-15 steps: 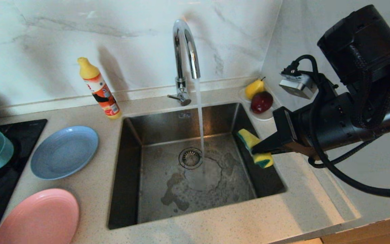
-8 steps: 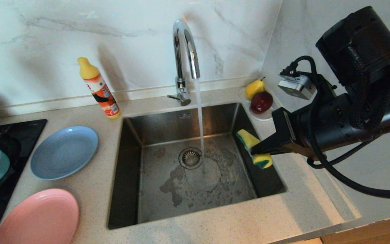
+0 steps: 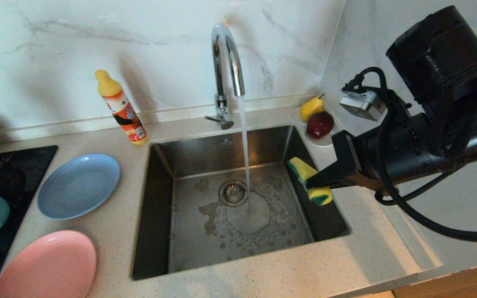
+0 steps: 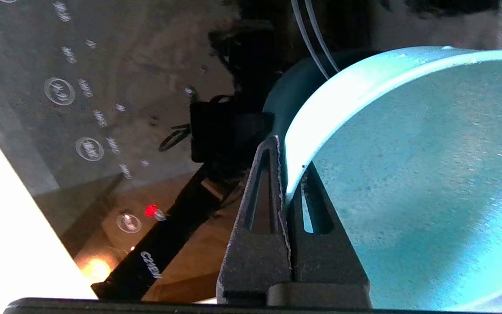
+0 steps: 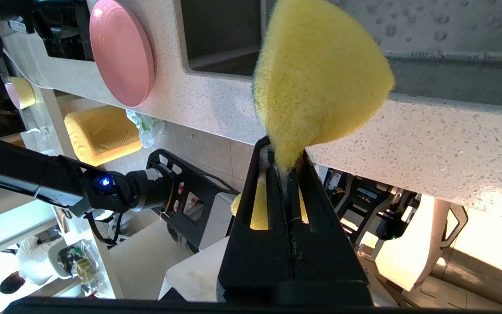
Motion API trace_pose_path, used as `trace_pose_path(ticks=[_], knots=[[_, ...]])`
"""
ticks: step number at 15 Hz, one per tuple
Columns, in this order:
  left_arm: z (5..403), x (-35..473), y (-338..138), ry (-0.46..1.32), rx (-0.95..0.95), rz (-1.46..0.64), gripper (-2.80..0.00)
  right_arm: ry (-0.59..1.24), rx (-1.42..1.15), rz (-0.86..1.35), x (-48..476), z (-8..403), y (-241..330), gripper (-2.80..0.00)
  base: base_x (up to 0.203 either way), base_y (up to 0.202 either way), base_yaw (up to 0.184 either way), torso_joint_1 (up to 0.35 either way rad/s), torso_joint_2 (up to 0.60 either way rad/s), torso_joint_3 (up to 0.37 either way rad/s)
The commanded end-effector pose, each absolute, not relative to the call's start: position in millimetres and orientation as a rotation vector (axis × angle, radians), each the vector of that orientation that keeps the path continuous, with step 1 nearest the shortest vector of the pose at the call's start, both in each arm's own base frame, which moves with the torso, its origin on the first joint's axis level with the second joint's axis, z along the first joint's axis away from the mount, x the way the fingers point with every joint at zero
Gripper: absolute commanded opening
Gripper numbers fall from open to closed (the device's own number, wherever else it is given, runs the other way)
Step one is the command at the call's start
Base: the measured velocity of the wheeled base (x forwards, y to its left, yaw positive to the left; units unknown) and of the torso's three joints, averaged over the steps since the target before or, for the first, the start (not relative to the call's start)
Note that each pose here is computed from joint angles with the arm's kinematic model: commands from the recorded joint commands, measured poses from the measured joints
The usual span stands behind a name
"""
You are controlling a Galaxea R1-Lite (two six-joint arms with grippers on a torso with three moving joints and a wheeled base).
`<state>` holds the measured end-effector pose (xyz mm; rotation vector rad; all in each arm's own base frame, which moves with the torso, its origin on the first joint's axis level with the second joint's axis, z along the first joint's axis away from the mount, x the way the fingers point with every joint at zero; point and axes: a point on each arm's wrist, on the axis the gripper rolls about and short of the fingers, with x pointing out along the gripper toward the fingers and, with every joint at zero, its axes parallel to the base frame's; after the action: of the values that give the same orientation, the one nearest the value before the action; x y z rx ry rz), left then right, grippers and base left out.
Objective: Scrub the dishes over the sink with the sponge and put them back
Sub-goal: Place the bowl on the table, then wash the plate
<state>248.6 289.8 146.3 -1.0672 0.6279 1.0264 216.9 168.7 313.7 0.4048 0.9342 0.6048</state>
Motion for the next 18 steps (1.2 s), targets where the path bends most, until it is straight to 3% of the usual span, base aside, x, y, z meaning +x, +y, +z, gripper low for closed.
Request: trace_pose_path(ticks=[1, 5, 9, 14, 17, 18], knots=[[147, 250, 293, 0.626, -1.071, 1.03, 0.0, 0.938, 0.408, 0.605, 216, 314, 168, -2.8, 0.0, 0.0, 0.0, 0.0, 0.0, 0.0], [175, 244, 283, 0.567, -1.083, 0.946, 0.0, 0.933, 0.408, 0.608, 215, 315, 167, -2.8, 0.0, 0.0, 0.0, 0.0, 0.0, 0.0], [234, 224, 257, 0.452, -1.059, 0.835, 0.0, 0.928, 0.411, 0.61, 213, 317, 166, -2.8, 0.0, 0.0, 0.0, 0.0, 0.0, 0.0], [312, 187, 205, 0.31, -0.889, 0.694, 0.0, 0.925, 0.411, 0.611, 210, 318, 164, -2.8, 0.0, 0.0, 0.0, 0.0, 0.0, 0.0], [324, 184, 193, 0.336, -0.833, 0.656, 0.0, 0.929, 0.412, 0.609, 208, 318, 163, -2.8, 0.0, 0.0, 0.0, 0.0, 0.0, 0.0], [322, 186, 189, 0.369, -0.808, 0.635, -2.8, 0.93, 0.412, 0.607, 208, 317, 162, -2.8, 0.0, 0.0, 0.0, 0.0, 0.0, 0.0]])
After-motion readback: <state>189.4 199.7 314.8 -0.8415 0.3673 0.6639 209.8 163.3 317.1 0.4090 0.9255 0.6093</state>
